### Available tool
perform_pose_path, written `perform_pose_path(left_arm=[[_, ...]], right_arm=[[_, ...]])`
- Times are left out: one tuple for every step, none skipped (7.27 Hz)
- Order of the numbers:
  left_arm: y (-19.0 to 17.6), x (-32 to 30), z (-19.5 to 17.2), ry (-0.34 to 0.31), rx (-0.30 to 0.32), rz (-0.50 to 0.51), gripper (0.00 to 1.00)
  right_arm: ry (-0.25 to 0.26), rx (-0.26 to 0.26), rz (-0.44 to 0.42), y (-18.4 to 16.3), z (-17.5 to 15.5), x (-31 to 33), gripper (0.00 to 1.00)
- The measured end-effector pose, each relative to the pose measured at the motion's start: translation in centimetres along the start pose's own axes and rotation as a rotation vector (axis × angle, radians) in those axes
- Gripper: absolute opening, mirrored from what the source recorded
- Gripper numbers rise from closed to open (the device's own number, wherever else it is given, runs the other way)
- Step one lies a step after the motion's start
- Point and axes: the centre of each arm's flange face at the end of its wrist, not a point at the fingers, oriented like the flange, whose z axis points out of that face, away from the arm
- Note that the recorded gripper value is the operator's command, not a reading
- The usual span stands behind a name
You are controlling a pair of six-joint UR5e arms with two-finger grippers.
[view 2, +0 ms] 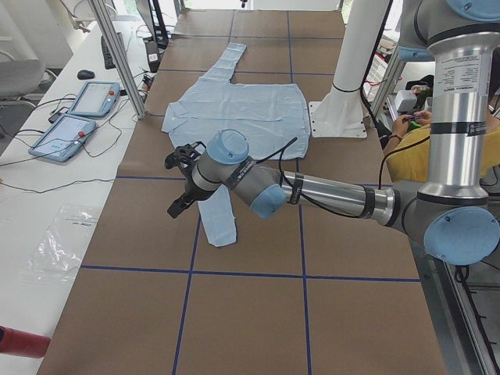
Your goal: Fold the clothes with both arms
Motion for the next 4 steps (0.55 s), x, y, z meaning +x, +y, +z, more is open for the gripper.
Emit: perform_pose_path(left_arm=[[0.1,0.0,0.0,0.006,-0.001,-0.002,1.0],[0.3,0.1,0.0,0.008,-0.003,-0.004,1.0],[0.5,0.1,0.0,0.009,-0.004,-0.005,1.0],[0.6,0.1,0.1,0.01,-0.005,-0.005,1.0]], right_arm=[[-0.018,0.033,0.043,-0.1,3.7,-0.9,0.96],[-0.019,0.057,0.084,-0.4,7.2,-2.7,0.94],[-0.001,0.074,0.11,-0.5,10.1,-4.7,0.91],[0.016,0.081,0.118,-0.6,12.0,-6.1,0.89]])
